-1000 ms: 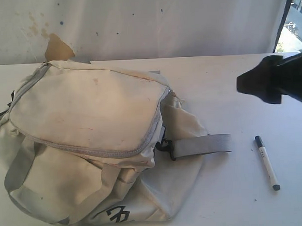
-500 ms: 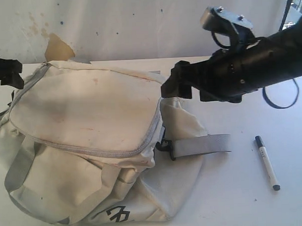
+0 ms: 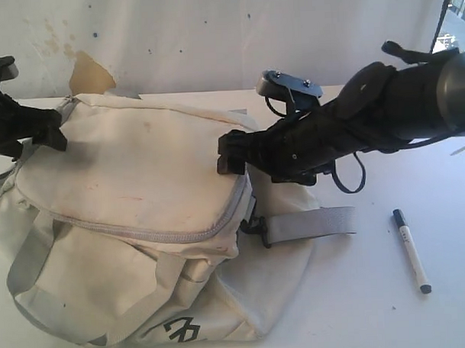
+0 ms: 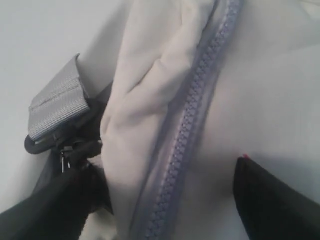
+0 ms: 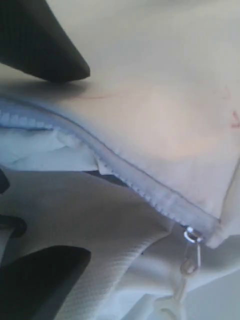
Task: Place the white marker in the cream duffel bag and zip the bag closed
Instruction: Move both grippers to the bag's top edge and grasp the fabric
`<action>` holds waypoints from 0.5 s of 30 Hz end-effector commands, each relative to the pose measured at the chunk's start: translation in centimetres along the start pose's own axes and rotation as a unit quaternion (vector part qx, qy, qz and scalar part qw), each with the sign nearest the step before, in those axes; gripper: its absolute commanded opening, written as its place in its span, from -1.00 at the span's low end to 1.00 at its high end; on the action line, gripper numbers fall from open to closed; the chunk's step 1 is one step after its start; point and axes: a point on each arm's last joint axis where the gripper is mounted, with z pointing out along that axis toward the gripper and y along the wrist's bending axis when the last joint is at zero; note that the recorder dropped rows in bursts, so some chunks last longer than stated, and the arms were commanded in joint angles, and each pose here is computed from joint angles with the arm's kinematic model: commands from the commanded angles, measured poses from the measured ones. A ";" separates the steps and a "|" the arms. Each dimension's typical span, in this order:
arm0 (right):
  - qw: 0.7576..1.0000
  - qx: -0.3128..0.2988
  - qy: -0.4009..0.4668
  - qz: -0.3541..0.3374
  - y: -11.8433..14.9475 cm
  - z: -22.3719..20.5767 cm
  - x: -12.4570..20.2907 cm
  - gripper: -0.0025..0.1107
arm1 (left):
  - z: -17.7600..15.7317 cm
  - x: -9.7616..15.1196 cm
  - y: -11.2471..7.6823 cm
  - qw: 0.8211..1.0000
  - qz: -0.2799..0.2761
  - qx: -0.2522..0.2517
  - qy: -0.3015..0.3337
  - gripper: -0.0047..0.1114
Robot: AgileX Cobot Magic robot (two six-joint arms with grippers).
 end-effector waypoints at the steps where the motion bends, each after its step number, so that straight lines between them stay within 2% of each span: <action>1: 0.999 -0.002 0.007 0.035 -0.3 1.3 0.4 0.48 | 0.2 -0.4 -0.2 1.000 0.002 0.001 -0.012 0.53; 3: 0.999 -0.004 0.013 0.040 -0.3 1.5 0.6 0.42 | 0.2 -0.4 -0.1 1.000 0.002 0.001 -0.012 0.36; 5: 0.999 -0.006 0.018 0.040 -0.3 1.5 0.6 0.28 | 0.2 -0.4 -0.1 1.000 0.002 0.001 -0.012 0.15; 8: 0.999 -0.009 0.021 0.040 -0.2 1.4 0.7 -0.03 | 0.2 -0.3 -0.3 1.000 -0.005 0.007 -0.011 -0.24; 12: 0.999 -0.012 0.029 0.036 -0.2 1.4 0.8 -0.58 | 0.2 -0.2 -0.4 1.000 -0.008 0.014 -0.003 -0.83; 13: 0.999 -0.014 0.032 0.030 -0.1 1.4 0.9 -0.73 | 0.2 -0.1 -0.4 1.000 -0.006 0.015 -0.001 -0.92; 14: 0.999 -0.016 0.036 0.027 -0.1 1.4 1.0 -0.89 | 0.2 -0.1 -0.4 1.000 -0.002 0.016 0.002 -0.92; 15: 0.999 -0.019 0.040 0.020 0.0 1.4 1.0 -0.95 | 0.2 -0.1 -0.5 1.000 -0.003 0.018 0.004 -0.92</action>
